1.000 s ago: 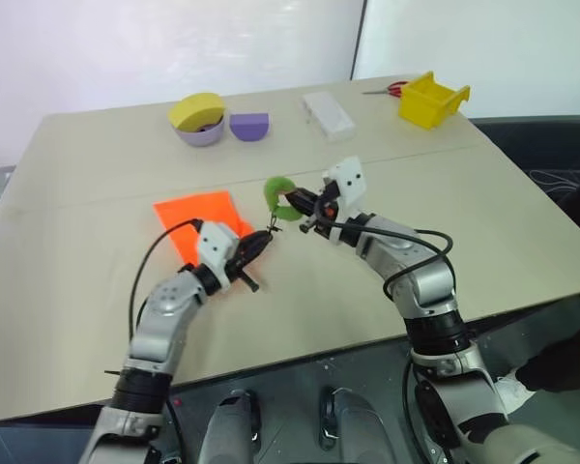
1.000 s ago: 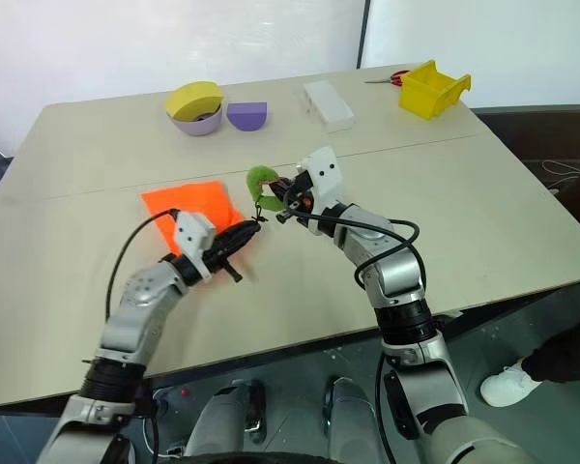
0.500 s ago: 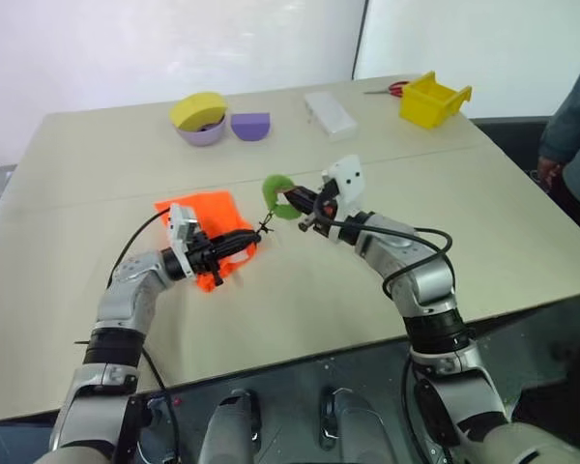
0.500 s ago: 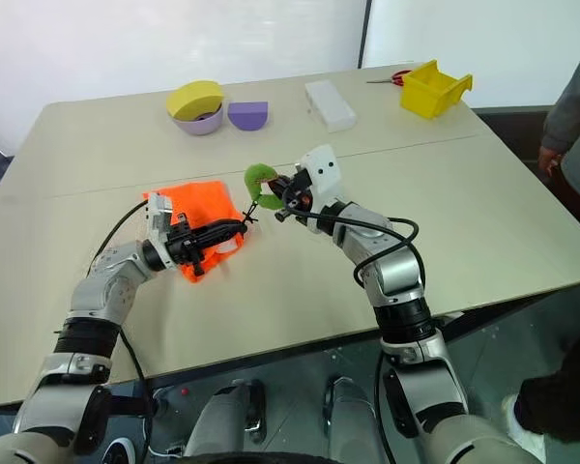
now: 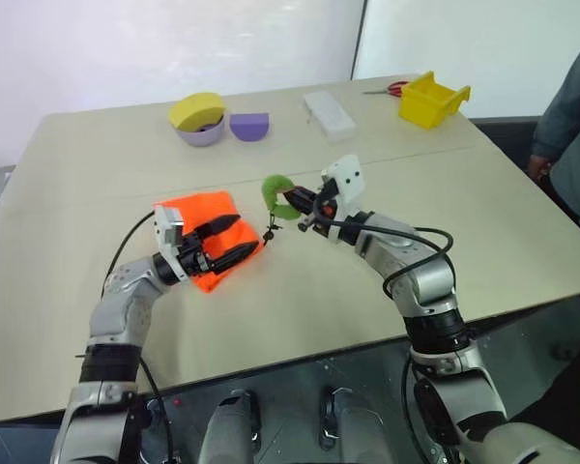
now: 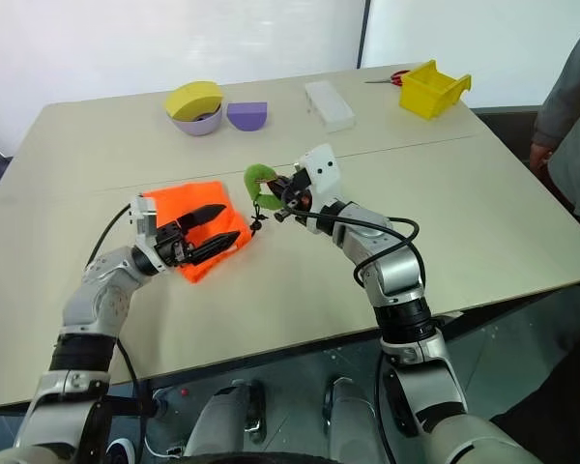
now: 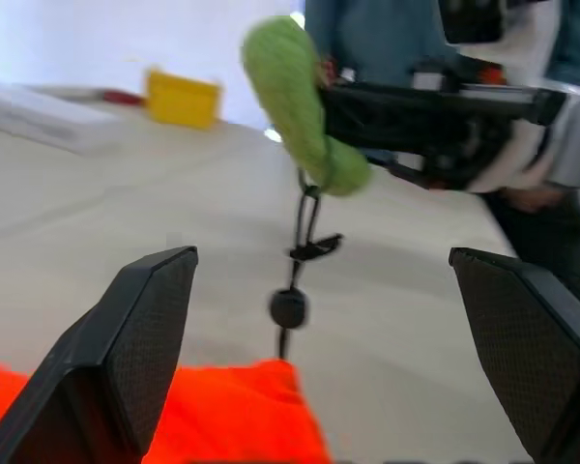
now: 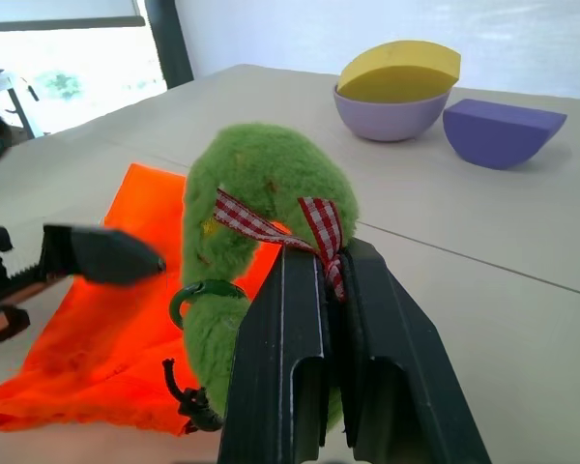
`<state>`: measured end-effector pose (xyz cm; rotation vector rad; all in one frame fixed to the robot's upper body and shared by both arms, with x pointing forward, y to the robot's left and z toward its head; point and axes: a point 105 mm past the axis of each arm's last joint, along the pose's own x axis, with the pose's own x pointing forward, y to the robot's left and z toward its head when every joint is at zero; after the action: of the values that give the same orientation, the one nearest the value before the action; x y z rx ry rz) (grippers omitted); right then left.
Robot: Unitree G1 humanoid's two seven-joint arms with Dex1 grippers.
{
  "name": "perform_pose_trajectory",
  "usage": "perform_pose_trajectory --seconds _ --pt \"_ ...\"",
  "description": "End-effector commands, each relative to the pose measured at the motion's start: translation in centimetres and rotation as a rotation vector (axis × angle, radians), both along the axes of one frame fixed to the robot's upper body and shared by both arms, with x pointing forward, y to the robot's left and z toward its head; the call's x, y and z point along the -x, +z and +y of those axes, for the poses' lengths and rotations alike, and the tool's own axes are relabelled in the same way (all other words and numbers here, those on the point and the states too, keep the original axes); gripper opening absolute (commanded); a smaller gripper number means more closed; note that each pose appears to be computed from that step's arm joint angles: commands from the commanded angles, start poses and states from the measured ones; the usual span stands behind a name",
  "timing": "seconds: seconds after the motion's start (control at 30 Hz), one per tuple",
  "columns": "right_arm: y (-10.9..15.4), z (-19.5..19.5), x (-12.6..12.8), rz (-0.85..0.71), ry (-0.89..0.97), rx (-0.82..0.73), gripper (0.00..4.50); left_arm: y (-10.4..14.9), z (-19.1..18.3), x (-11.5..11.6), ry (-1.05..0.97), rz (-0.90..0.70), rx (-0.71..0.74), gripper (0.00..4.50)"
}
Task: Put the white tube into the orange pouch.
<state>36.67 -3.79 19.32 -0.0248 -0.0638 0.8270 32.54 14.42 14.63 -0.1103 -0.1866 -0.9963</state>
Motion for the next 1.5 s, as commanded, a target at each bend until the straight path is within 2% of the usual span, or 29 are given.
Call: perform_pose_trajectory --seconds 0.03,0.1,0.2,0.4,0.73,1.17,1.23,1.27,1.47,1.5 --pt "1.6 0.1 0.2 -0.067 0.004 -0.014 0.0 0.9 -2.4 2.0 0.074 -0.118 -0.064 4.45" --pt "1.5 0.0 0.1 -0.068 0.001 -0.009 0.0 0.6 -3.2 2.3 0.175 -0.151 -0.083 4.45" --pt "1.6 0.0 -0.2 -0.071 -0.012 -0.01 0.0 -0.6 -4.2 2.1 0.314 -0.118 -0.134 4.45" --pt "2.2 0.2 -0.7 -0.08 -0.024 -0.024 0.0 -0.4 -4.2 0.9 0.562 -0.177 -0.164 4.45" --pt "2.1 0.7 -0.6 -0.078 -0.01 -0.022 0.0 -1.7 -6.7 0.1 0.497 -0.111 -0.177 4.45" --pt "1.9 0.6 -0.5 -0.077 -0.012 -0.016 0.0 -2.0 -7.0 0.0 0.479 -0.112 -0.18 4.45" --pt "1.9 0.5 -0.5 -0.073 -0.013 -0.019 0.0 -2.0 -7.1 0.1 0.467 -0.107 -0.171 3.92" --pt "1.9 0.5 -0.5 -0.073 -0.015 -0.016 0.0 -1.9 -7.1 0.1 0.469 -0.119 -0.173 3.51" --pt "1.8 0.3 -0.6 -0.072 -0.02 -0.017 0.0 -1.8 -6.9 -0.2 0.489 -0.133 -0.185 0.44" --pt "1.8 0.3 -0.5 -0.072 -0.02 -0.017 0.0 -1.7 -6.8 -0.2 0.495 -0.137 -0.183 0.22"
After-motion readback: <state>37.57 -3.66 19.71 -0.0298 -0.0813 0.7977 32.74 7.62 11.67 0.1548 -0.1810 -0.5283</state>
